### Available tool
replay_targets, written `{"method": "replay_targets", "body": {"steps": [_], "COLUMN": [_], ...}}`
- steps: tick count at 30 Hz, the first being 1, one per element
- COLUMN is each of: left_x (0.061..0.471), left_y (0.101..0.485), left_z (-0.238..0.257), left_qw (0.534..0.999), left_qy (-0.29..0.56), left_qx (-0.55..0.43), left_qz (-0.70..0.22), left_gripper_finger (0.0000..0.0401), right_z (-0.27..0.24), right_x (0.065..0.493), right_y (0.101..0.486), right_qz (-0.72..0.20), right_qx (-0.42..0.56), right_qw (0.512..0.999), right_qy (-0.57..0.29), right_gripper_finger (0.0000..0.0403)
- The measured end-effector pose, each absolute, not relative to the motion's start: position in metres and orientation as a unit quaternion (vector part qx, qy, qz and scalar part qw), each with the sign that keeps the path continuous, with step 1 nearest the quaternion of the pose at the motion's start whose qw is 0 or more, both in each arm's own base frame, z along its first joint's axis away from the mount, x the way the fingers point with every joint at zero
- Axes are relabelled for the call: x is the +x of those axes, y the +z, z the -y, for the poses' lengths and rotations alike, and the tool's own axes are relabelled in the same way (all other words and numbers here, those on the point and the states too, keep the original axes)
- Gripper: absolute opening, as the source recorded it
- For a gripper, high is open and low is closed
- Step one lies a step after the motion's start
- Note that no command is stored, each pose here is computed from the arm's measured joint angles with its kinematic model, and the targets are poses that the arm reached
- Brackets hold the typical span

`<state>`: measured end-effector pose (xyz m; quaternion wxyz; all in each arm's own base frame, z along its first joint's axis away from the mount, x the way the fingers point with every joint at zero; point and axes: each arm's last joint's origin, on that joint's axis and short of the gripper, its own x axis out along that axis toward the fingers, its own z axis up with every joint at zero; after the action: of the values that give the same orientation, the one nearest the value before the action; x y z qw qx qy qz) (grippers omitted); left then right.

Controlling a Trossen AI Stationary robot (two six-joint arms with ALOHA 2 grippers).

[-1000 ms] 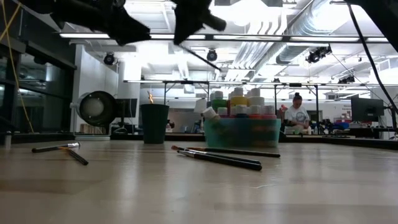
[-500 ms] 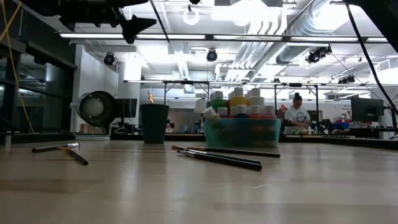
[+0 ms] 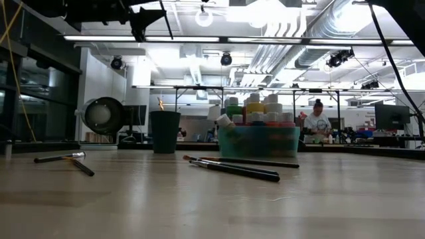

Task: Pick & Place Paint Supplies
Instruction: Put the black silver paint brush into the black cup

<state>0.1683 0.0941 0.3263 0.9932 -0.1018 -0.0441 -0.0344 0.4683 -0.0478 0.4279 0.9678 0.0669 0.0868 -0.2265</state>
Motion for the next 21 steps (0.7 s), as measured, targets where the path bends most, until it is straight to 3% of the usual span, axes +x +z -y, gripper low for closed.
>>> {"method": "replay_targets", "body": {"steps": [11,21], "left_x": [0.1683,0.1684], "left_y": [0.3262,0.3256], "left_z": [-0.0949,-0.0950], "left_qw": [0.993,0.994], "left_qy": [-0.022,-0.018], "left_qx": [-0.103,-0.095], "left_qz": [0.046,0.044], "left_gripper_finger": [0.0016,0.0006], "right_z": [0.0475,0.0470], "right_x": [0.4687,0.4687], "right_y": [0.4275,0.4274], "right_qz": [-0.086,-0.083], "right_qx": [0.072,0.090], "right_qw": [0.968,0.967], "right_qy": [-0.223,-0.225], "right_gripper_finger": [0.0003,0.0011]}}
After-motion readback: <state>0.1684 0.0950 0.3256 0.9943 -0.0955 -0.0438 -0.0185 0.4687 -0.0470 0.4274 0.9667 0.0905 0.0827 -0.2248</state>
